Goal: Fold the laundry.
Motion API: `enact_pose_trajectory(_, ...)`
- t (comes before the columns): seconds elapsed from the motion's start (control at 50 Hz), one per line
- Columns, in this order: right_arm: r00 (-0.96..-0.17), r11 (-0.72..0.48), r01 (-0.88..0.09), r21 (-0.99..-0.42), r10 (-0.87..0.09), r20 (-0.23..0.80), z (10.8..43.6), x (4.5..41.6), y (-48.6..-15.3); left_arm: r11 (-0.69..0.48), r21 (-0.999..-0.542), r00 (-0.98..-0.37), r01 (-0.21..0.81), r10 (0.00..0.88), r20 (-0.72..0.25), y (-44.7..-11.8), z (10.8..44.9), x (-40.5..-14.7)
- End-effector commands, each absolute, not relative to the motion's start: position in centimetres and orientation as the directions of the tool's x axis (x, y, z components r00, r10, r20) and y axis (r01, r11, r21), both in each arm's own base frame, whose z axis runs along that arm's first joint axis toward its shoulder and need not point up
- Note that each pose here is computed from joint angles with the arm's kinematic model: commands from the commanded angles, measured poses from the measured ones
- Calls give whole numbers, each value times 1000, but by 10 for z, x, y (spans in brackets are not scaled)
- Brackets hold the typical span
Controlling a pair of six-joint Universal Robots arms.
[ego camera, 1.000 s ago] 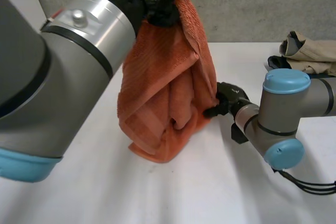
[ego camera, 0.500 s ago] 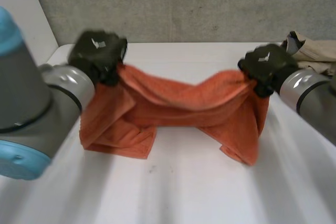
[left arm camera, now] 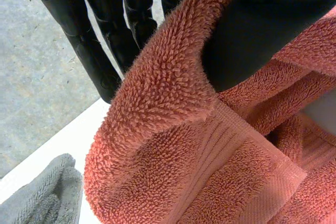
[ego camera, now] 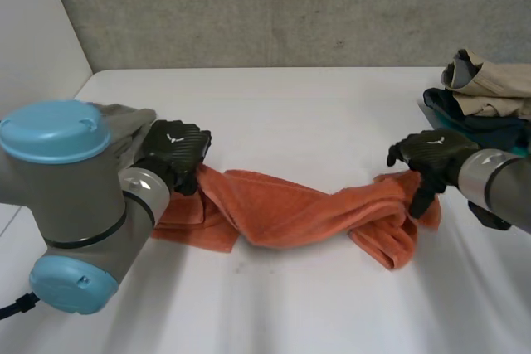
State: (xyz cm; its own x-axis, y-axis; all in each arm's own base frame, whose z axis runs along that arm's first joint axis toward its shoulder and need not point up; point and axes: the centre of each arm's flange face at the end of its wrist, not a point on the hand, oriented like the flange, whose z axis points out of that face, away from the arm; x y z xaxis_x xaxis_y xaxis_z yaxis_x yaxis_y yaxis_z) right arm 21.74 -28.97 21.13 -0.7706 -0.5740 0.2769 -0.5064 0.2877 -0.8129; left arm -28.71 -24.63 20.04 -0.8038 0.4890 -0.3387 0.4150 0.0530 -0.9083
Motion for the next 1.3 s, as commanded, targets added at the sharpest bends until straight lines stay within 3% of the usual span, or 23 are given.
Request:
enact_pose_trajectory(0.02,-789,360,-495,-791,-567,236,188,201,-288,49,-910,-805,411,487,-338,-244,199,-285)
enact_pose_trajectory(0.14,-795,331,-490,-806,-550,257,158,198,-295,52,-909,-806,413,485,-338,-244,198,-285)
enact_pose_trajectory(0.26,-777,272,-518,-811,-545,314,162,197,-299,28,-916,-811,400,476,-339,-240,212,-283)
enact_pose_trajectory(0.32,-759,208,-546,-811,-533,374,187,196,-296,-19,-924,-817,381,460,-346,-229,237,-277)
enact_pose_trajectory(0.36,-726,143,-592,-793,-521,448,224,192,-282,-65,-929,-823,364,444,-354,-217,263,-270)
enact_pose_trajectory(0.38,-702,105,-626,-773,-508,500,248,187,-272,-77,-930,-826,358,438,-355,-214,271,-267)
enact_pose_trajectory(0.46,-639,53,-710,-702,-470,610,290,170,-258,-125,-934,-837,336,416,-356,-191,311,-252)
enact_pose_trajectory(0.56,-571,23,-772,-635,-465,677,319,164,-237,-116,-921,-823,372,416,-385,-168,334,-236)
enact_pose_trajectory(0.64,-543,21,-791,-612,-486,685,324,165,-223,-69,-899,-791,432,451,-414,-162,322,-235)
enact_pose_trajectory(0.74,-530,83,-799,-596,-567,631,296,166,-229,26,-850,-739,527,507,-443,-175,280,-243)
enact_pose_trajectory(0.82,-493,134,-817,-561,-667,559,259,180,-245,87,-795,-698,601,542,-468,-209,231,-258)
enact_pose_trajectory(0.9,-478,150,-834,-532,-678,558,239,194,-268,50,-805,-714,591,496,-494,-259,215,-273)
enact_pose_trajectory(0.96,-516,127,-815,-565,-603,609,241,204,-299,-28,-834,-756,550,407,-513,-307,229,-279)
enact_pose_trajectory(1.0,-580,75,-773,-631,-488,653,256,212,-327,-97,-849,-779,519,355,-517,-327,248,-284)
enact_pose_trajectory(1.04,-627,23,-733,-680,-409,663,271,218,-342,-230,-858,-817,459,270,-510,-350,287,-293)
enact_pose_trajectory(1.06,-680,-59,-682,-729,-316,661,291,223,-357,-280,-858,-834,432,238,-498,-356,304,-294)
enact_pose_trajectory(1.12,-760,-215,-590,-779,-179,625,325,228,-373,-475,-809,-882,347,128,-454,-365,365,-300)
enact_pose_trajectory(1.14,-806,-320,-528,-786,-103,583,345,230,-380,-510,-795,-893,328,107,-437,-366,377,-299)
enact_pose_trajectory(1.22,-874,-516,-422,-746,14,485,392,228,-374,-627,-732,-924,267,48,-379,-361,408,-301)
enact_pose_trajectory(1.26,-877,-525,-417,-742,19,480,398,227,-368,-664,-705,-934,248,30,-356,-351,424,-297)
enact_pose_trajectory(1.3,-873,-506,-420,-753,-2,488,394,227,-364,-657,-711,-933,250,33,-359,-346,424,-294)
